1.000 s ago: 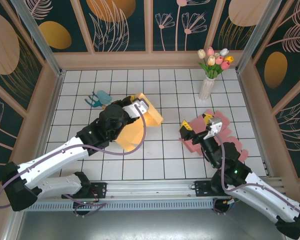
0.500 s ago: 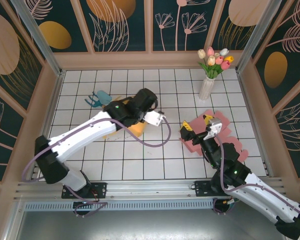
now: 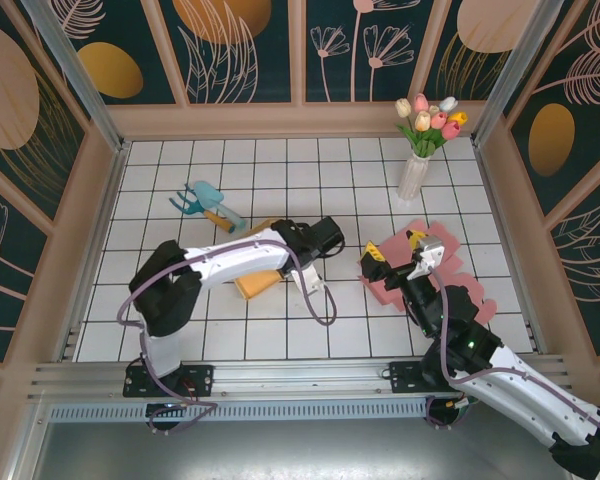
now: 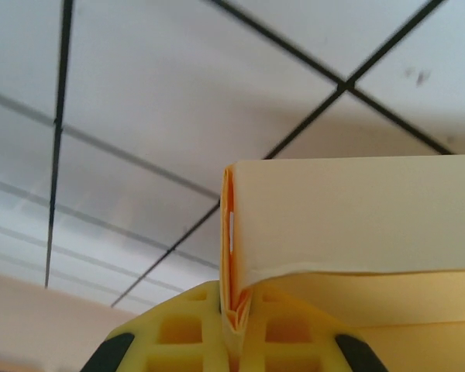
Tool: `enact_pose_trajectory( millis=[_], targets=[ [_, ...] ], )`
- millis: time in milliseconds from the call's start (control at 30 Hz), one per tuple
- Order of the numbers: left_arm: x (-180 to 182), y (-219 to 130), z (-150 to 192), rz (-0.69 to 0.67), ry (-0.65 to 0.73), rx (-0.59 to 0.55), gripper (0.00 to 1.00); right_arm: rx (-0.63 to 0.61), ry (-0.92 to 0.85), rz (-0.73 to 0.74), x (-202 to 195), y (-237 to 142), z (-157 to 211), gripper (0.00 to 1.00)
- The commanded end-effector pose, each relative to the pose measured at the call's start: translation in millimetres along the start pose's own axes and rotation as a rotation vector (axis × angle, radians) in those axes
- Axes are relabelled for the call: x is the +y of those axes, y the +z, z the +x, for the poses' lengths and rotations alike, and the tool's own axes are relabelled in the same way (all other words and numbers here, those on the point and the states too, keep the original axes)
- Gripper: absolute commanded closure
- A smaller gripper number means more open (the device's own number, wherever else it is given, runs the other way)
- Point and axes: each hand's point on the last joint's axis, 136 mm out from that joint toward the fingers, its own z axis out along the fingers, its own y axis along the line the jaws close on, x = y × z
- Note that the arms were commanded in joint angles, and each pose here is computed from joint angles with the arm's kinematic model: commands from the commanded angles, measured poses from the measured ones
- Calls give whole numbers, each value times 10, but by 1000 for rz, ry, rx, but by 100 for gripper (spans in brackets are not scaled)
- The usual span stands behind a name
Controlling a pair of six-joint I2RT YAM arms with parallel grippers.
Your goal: Fold the paper box
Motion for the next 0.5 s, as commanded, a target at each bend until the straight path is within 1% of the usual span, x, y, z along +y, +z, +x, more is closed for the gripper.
enact_pose_trajectory(
  millis=[0,67,167,300,467],
  targets=[
    [29,173,-208,8,81,-30,92,5,9,20,-52,-9,68,1],
    [68,239,-273,-7,93,-41,92,6,8,26,-63,-9,75,1],
    [128,304,-335,-26,81,-56,86,5,8,30,-72,-8,77,1],
    [171,348,-370,-45,57,-63,84,8,4,35,-80,-5,95,1],
    [249,290,-307,-69,41,-45,73,9,4,37,-86,-4,97,1]
  ],
)
